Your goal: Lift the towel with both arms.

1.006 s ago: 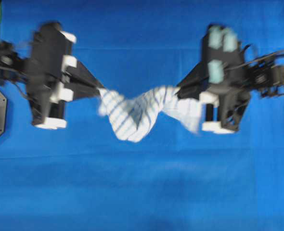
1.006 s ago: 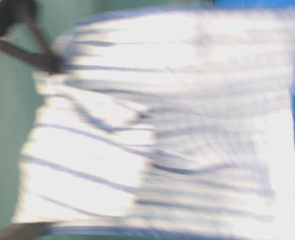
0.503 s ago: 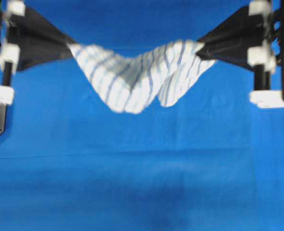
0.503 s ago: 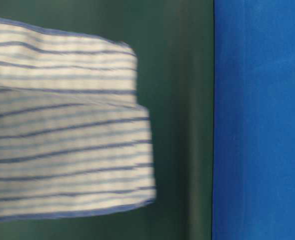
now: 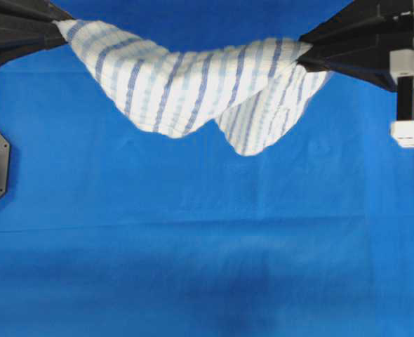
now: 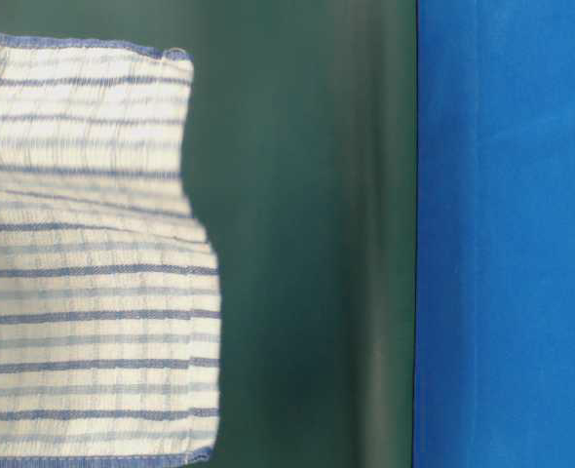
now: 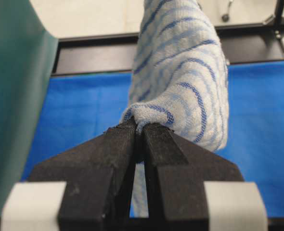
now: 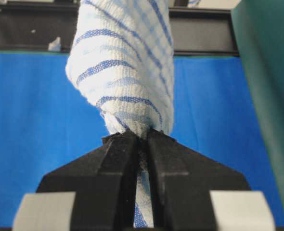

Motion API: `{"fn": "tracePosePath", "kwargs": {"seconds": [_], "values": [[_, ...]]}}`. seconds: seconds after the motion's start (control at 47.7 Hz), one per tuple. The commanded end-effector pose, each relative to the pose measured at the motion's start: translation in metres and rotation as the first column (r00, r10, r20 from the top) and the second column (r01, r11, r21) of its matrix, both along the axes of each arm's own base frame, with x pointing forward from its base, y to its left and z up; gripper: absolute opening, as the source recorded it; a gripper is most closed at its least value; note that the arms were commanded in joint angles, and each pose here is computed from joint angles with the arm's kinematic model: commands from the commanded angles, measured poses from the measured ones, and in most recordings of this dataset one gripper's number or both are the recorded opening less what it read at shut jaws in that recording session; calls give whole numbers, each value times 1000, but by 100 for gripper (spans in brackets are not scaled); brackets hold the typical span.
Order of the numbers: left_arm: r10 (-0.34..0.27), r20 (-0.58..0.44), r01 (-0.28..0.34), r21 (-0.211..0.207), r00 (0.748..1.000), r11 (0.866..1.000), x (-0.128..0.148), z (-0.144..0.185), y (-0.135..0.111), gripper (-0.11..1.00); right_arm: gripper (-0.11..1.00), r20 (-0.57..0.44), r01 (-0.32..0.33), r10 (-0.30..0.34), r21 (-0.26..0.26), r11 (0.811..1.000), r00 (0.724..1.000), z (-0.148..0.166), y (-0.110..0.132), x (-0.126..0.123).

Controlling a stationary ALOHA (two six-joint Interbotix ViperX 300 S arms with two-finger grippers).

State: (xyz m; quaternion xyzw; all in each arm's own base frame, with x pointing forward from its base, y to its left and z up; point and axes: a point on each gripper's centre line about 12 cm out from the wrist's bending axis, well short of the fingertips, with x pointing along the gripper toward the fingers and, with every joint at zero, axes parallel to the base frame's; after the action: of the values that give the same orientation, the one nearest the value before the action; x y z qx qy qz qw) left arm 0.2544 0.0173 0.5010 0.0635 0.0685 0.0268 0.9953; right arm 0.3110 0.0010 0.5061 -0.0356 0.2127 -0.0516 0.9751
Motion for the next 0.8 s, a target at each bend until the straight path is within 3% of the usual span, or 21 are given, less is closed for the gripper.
{"fn": "tracePosePath", "kwargs": {"seconds": [0.0, 0.084, 0.126, 0.252, 0.314, 0.44, 0.629, 0.776], "values": [[-4, 7, 4, 17, 1000, 1000, 2, 3, 0, 2, 8, 33, 0, 0, -4, 1000, 999, 12, -1, -4], [-8, -2, 8, 49, 1000, 999, 6, 1, 0, 2, 9, 27, 3, -3, -6, 1000, 1000, 10, -2, -3], [-9, -3, 10, 61, 1000, 998, 7, 0, 0, 5, 16, 26, 8, -8, -9, 1000, 1000, 9, -3, -2], [-2, -4, 3, 54, 1000, 999, 7, -3, 2, 40, 54, 12, 35, -35, -37, 999, 999, 4, -8, 1], [5, -9, -5, 25, 1000, 1000, 7, -6, 3, 61, 67, 6, 47, -46, -53, 998, 999, 1, -10, 2], [12, -26, -12, 21, 1000, 1000, 5, -12, 4, 90, 66, 0, 52, -52, -60, 997, 999, -1, -12, 2], [11, -68, -10, 10, 998, 1000, 5, -30, 4, 93, 67, -36, 57, -58, -43, 997, 998, -15, -11, 5], [6, -164, -8, -15, 986, 1000, 14, -71, 3, 94, 67, -130, 77, -78, -6, 997, 988, -56, -10, 11]]}}
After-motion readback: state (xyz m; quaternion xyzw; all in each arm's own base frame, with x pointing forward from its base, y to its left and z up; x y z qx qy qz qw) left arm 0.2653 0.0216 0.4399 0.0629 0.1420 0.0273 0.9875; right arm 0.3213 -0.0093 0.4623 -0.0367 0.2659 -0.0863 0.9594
